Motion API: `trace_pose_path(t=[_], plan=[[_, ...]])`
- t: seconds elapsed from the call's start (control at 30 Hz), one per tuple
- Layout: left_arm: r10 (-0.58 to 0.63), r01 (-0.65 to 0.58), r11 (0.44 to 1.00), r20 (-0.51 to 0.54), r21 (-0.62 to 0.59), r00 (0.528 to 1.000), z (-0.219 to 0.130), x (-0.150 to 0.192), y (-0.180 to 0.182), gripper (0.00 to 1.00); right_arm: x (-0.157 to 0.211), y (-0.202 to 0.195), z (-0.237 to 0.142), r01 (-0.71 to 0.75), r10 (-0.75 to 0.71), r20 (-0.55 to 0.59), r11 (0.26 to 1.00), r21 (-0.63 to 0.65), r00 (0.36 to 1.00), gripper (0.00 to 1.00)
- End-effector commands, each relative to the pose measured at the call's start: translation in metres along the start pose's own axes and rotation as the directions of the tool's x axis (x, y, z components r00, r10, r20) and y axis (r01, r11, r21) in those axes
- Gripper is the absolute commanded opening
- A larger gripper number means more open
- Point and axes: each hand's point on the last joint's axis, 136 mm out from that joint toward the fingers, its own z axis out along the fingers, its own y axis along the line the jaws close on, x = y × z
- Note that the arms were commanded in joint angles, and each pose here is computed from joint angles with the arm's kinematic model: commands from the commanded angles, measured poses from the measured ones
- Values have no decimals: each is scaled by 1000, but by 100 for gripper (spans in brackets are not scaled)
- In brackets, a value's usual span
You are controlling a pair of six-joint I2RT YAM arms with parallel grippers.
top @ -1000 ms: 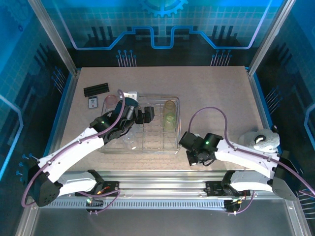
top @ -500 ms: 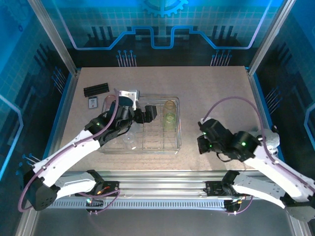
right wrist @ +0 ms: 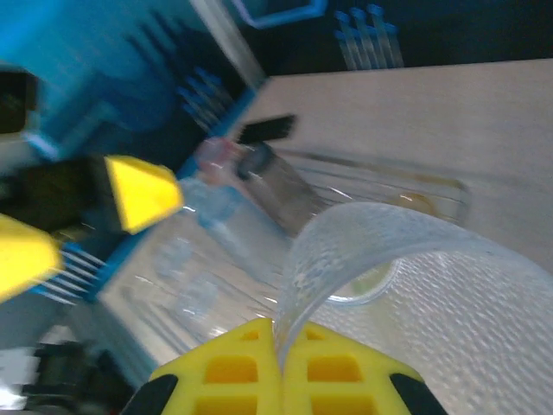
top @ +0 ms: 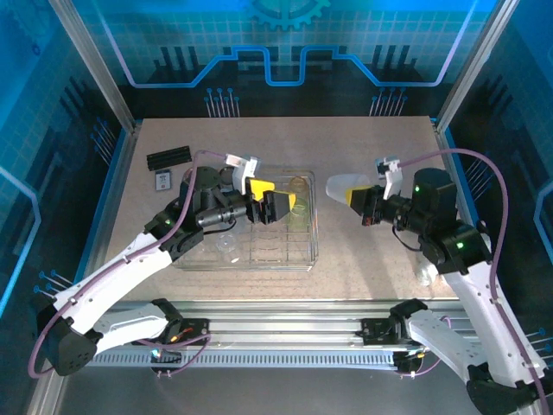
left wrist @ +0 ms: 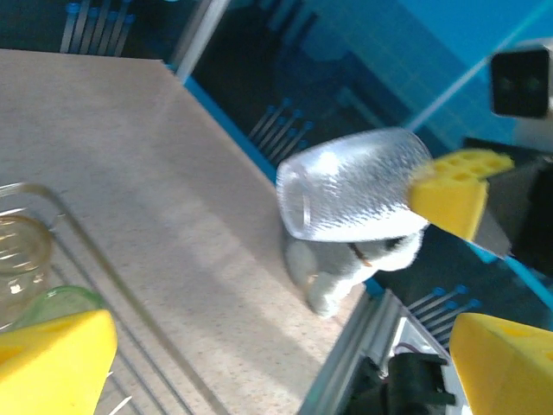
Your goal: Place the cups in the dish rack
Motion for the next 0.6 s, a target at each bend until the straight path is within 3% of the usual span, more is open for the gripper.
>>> trace_pose_path(t=[0.0, 0.27, 0.57], plan=[[41, -43, 986, 15, 161, 999, -4, -10, -31, 99, -29, 63, -15, 29, -7, 63, 930, -366, 998, 0], [10, -13, 968, 12, 251, 1000, 1, -20, -46, 99, -44, 94, -25, 29, 25, 84, 811, -584, 996, 0], [5, -15, 930, 28, 368, 1000, -2, -29, -68, 99, -35, 108, -21, 2, 9, 14, 751, -660, 1000, 0]])
